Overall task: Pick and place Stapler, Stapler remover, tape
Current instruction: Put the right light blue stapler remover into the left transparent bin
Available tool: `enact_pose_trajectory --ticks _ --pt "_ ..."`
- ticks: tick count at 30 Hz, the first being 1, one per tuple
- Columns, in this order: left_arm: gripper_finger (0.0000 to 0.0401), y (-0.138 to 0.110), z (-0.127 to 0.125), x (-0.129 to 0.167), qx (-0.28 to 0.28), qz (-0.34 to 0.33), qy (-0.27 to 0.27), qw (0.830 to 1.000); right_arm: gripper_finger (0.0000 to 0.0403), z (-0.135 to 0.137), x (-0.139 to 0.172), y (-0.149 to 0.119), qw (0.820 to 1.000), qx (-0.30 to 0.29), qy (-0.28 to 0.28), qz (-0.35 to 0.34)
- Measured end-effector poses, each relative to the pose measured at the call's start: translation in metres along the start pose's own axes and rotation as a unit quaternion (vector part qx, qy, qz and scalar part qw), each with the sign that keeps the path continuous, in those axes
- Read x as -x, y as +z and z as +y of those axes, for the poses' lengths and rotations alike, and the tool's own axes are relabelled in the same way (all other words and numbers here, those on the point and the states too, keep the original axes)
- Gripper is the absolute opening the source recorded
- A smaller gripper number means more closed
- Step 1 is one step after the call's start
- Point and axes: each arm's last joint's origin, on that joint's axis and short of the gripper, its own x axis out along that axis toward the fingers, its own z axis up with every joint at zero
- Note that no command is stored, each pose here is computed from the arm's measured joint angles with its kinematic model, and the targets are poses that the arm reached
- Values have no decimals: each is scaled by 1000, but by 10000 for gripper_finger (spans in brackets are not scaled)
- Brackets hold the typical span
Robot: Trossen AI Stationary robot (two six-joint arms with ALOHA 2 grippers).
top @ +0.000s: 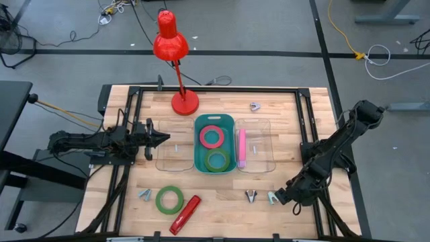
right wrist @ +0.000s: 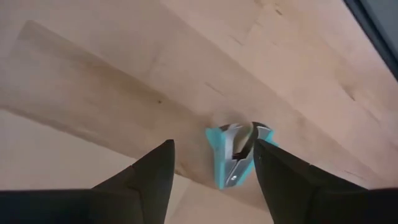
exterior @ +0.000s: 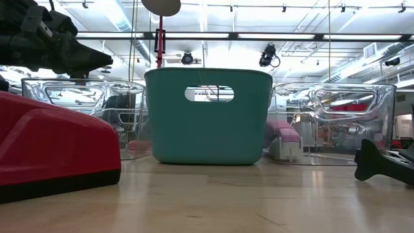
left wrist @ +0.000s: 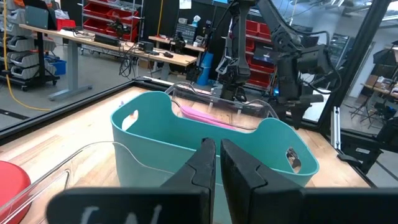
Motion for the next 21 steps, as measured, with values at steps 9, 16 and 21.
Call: enact_pose_trajectory --ticks 9,16,21 --pt "28 0 0 0 0 0 0 1000 184 -2 -8 -3 1000 -7 -13 4" --pt "28 0 0 0 0 0 0 1000 162 -4 -13 -6 1000 -13 -10 8" --pt "28 0 0 0 0 0 0 1000 120 -3 -17 -6 1000 -13 -3 10"
